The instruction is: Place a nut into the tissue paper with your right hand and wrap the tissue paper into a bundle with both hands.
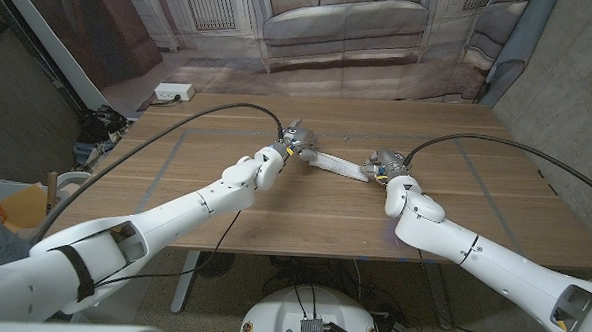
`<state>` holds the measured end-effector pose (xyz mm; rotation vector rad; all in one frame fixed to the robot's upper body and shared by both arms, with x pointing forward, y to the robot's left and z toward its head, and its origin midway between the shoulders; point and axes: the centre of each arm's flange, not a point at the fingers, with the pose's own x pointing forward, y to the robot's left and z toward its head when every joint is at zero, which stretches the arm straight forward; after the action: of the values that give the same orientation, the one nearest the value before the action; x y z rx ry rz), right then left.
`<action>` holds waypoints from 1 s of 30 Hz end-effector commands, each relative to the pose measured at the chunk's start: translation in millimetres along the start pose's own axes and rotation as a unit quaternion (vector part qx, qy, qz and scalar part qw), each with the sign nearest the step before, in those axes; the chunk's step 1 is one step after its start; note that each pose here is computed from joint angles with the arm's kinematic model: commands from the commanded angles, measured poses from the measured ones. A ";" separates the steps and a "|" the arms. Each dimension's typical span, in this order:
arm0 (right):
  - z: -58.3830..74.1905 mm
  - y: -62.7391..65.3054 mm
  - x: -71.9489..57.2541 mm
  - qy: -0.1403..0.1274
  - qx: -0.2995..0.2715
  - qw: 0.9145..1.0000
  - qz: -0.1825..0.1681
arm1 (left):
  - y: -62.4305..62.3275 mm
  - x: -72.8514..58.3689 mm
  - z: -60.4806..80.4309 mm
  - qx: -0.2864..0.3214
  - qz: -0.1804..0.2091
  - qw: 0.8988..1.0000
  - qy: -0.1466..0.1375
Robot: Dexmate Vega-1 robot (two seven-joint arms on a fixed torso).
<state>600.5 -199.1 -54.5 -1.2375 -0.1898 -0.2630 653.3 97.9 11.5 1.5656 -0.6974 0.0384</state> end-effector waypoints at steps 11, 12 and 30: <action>3.3 7.2 0.0 0.003 -0.003 1.000 0.006 | -4.4 -4.4 0.3 0.014 0.012 1.000 0.001; 3.4 7.3 -0.1 0.003 -0.003 1.000 0.007 | -4.3 -4.6 0.4 0.014 0.012 1.000 0.001; 6.8 0.8 -7.8 -0.004 0.001 1.000 -0.001 | 2.1 -13.2 -6.5 -0.013 0.009 1.000 0.008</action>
<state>598.7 -193.5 -56.6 -1.2404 -0.1900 -0.2583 647.7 103.3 7.4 1.5600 -0.7118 0.0631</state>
